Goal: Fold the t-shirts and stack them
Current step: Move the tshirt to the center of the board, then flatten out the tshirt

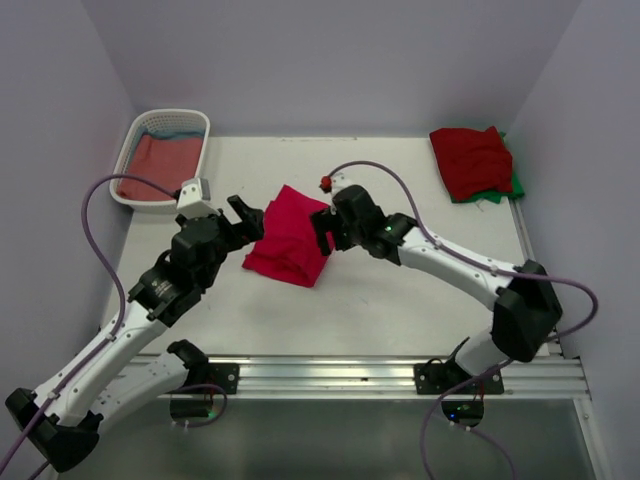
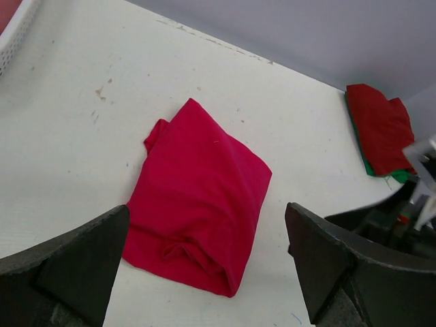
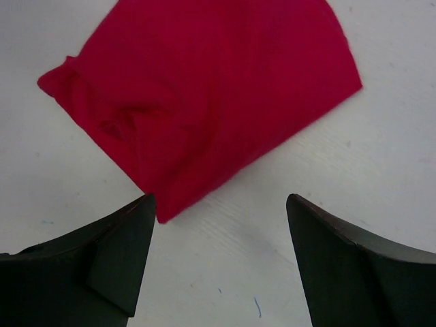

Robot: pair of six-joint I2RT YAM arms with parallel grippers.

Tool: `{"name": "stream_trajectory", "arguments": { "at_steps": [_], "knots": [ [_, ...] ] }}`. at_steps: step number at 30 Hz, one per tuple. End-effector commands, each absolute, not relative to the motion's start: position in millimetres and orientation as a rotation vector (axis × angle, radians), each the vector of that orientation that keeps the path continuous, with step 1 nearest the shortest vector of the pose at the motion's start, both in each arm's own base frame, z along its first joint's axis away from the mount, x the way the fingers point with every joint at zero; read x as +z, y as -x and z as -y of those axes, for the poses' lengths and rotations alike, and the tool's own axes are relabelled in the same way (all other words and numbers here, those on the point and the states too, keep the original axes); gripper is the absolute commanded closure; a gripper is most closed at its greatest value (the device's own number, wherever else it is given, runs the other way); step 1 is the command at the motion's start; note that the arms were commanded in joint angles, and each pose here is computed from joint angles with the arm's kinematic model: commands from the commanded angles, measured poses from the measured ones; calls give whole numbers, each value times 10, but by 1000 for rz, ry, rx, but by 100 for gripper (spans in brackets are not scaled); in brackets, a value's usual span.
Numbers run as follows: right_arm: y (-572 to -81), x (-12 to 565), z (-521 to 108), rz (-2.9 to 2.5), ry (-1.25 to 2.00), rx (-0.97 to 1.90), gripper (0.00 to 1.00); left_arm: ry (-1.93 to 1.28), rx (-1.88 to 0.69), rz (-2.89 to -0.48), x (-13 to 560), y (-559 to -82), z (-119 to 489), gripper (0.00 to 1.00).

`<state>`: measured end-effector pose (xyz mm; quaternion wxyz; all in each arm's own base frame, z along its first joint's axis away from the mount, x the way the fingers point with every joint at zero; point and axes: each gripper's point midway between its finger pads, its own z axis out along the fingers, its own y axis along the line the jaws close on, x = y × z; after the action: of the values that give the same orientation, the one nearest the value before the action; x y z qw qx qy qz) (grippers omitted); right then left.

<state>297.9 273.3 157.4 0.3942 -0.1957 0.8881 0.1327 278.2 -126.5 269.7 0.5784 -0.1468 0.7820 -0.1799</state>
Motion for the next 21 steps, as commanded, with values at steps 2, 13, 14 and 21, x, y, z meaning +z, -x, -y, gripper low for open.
{"name": "stream_trajectory", "arguments": {
  "at_steps": [2, 13, 14, 21],
  "knots": [
    [-3098, 1554, -3442, -2275, 762, 537, 27, 419, -365, -1870, 2440, -2657, 1074, 0],
    [-3592, 998, -4064, -2393, 948, 456, 42, 435, -390, -1901, 2181, -2504, 1027, 0],
    [-3622, 811, -4078, -2424, 960, 431, 43, 434, -394, -1899, 2181, -2499, 1027, 0],
    [-3771, 536, -4092, -2470, 960, 334, 48, 430, -406, -1909, 2125, -2473, 1038, 0]
  ]
}}
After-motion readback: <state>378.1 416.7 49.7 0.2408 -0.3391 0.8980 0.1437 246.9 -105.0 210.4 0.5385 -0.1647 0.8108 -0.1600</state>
